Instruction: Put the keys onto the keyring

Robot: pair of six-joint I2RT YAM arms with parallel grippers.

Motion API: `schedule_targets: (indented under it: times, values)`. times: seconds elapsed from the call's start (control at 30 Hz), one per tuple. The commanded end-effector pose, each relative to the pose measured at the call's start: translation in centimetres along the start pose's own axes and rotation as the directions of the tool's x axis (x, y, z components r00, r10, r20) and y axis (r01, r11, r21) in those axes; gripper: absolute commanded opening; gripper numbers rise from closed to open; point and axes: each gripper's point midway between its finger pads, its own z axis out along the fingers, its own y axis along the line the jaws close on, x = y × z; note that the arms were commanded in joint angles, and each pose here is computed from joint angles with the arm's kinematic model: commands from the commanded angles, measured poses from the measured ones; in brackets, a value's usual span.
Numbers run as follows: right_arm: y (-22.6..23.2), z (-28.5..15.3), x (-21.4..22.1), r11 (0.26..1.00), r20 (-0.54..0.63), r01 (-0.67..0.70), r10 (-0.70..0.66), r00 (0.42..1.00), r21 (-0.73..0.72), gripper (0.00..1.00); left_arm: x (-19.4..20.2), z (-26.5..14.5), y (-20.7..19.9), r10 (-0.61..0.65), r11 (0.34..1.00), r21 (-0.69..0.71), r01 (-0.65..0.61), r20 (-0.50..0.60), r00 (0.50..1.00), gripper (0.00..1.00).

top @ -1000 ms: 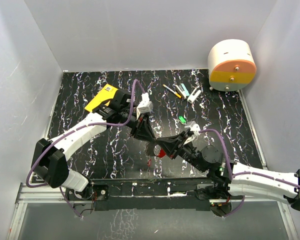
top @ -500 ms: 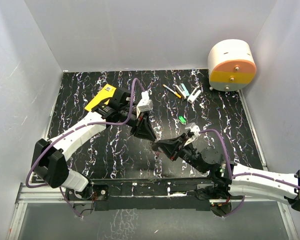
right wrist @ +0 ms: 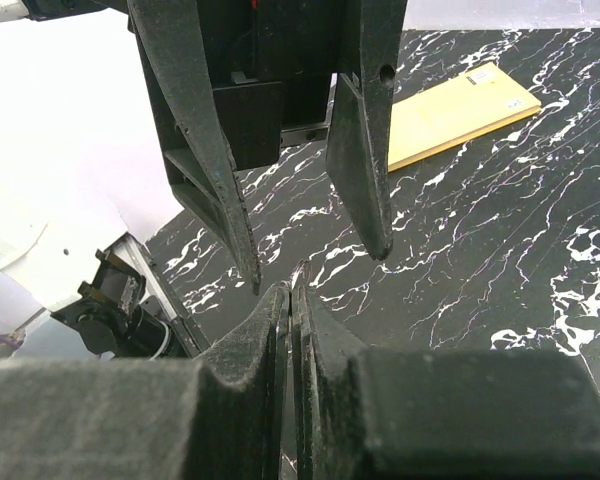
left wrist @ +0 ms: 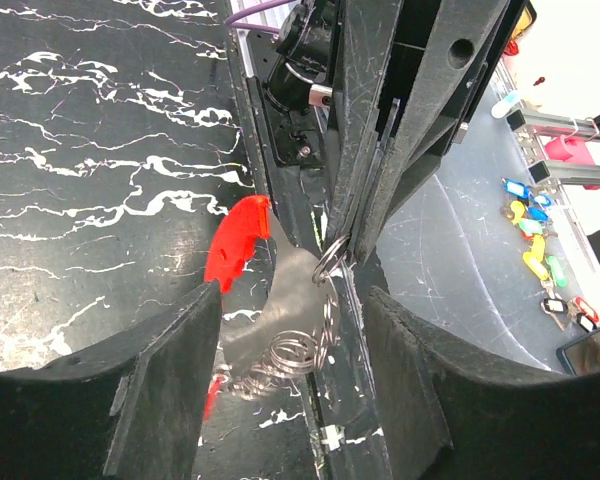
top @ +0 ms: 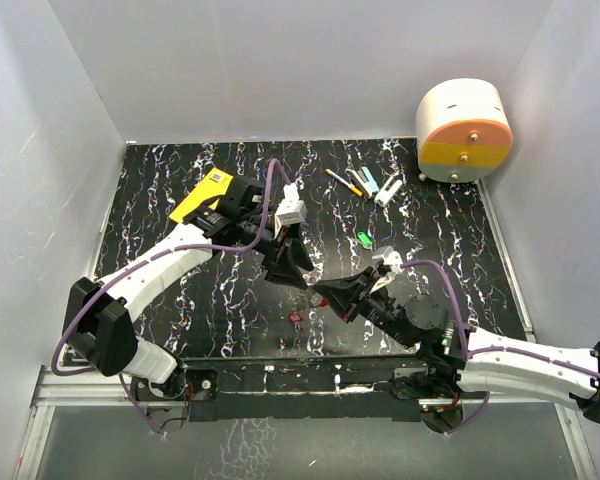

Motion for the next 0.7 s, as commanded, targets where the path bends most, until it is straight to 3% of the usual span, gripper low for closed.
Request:
schedule_targets:
  times: [0.0, 0.67]
  values:
    - [2.1, 0.3, -4.7, 0.998, 0.129, -0.029, 0.036, 0.991, -0.056, 0.08, -0.8, -0.3, -1.1, 0.040, 0.999, 0.007, -0.040, 0.019, 0.999, 0.58]
    - [3.1, 1.4, -6.9, 0.999, 0.206, -0.004, 0.015, 0.978, -0.054, 0.08, -0.1, 0.2, -0.5, 0.021, 0.998, -0.063, -0.022, -0.018, 1.000, 0.58]
